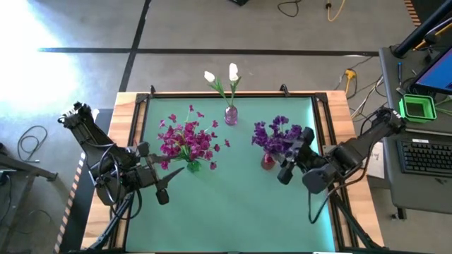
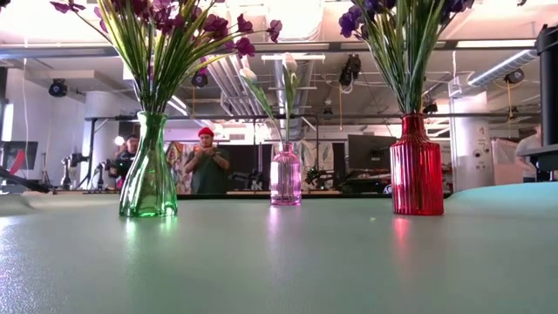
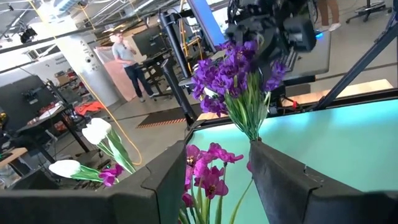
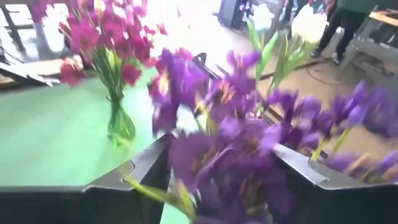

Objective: Sort flowers into vase by color
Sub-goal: Put the violet flowers into the red flower vase, then return to Home Position

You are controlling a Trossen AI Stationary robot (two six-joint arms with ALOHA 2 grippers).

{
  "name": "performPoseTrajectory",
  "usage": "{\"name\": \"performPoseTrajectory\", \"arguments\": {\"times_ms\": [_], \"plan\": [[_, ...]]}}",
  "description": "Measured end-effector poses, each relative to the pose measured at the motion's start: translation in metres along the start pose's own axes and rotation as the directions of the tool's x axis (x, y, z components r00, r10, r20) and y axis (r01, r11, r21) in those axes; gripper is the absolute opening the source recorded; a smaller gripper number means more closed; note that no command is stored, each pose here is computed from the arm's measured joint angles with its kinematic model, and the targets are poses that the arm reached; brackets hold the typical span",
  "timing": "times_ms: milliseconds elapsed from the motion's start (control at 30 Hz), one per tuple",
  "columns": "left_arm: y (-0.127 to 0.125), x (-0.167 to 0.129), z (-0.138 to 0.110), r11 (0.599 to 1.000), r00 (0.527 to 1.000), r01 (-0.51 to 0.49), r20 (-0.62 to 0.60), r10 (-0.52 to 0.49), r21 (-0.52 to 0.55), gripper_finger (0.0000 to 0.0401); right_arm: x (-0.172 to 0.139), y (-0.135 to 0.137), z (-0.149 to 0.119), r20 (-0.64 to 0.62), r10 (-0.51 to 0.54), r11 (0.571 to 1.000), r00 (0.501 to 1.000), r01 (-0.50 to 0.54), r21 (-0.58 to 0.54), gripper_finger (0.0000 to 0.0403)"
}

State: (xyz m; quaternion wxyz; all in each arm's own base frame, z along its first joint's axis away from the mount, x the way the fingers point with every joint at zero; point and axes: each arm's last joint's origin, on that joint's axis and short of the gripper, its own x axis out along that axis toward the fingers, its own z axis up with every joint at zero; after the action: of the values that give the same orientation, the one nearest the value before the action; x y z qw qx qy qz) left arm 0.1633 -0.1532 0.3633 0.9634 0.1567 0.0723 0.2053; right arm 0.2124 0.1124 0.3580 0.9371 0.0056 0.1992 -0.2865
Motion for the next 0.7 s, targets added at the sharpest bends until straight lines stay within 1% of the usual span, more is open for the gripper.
{"name": "performPoseTrajectory", "arguments": {"times_ms": [233, 367, 433, 533, 633, 700], "plan": [[0.000, 0.000, 0.001, 1.000, 1.000, 0.000, 0.001, 0.000, -0.022, 0.0164, -0.017, -0.007, 0.037, 0.058, 0.039, 0.999, 0.998, -0.038, -0.013, 0.0210], [0.003, -0.001, 0.006, 0.999, 1.000, 0.000, 0.006, 0.000, -0.042, 0.0164, -0.026, -0.013, 0.057, 0.092, 0.057, 0.998, 0.994, -0.055, -0.032, 0.0210], [0.006, -0.001, 0.013, 0.999, 1.000, -0.001, 0.011, 0.001, -0.036, 0.0164, -0.030, -0.016, 0.065, 0.108, 0.063, 0.997, 0.992, -0.057, -0.057, 0.0210], [0.017, -0.005, 0.034, 1.000, 0.999, 0.001, 0.033, 0.000, -0.024, 0.0164, -0.037, -0.022, 0.078, 0.132, 0.074, 0.994, 0.989, -0.063, -0.091, 0.0210], [0.030, -0.010, 0.054, 0.999, 0.999, 0.007, 0.051, -0.005, -0.038, 0.0164, -0.044, -0.028, 0.088, 0.155, 0.084, 0.990, 0.984, -0.065, -0.128, 0.0210], [0.035, -0.018, 0.059, 0.999, 0.998, 0.036, 0.047, -0.036, 0.012, 0.0164, -0.049, -0.031, 0.089, 0.160, 0.098, 0.981, 0.982, -0.068, -0.184, 0.0210]]}}
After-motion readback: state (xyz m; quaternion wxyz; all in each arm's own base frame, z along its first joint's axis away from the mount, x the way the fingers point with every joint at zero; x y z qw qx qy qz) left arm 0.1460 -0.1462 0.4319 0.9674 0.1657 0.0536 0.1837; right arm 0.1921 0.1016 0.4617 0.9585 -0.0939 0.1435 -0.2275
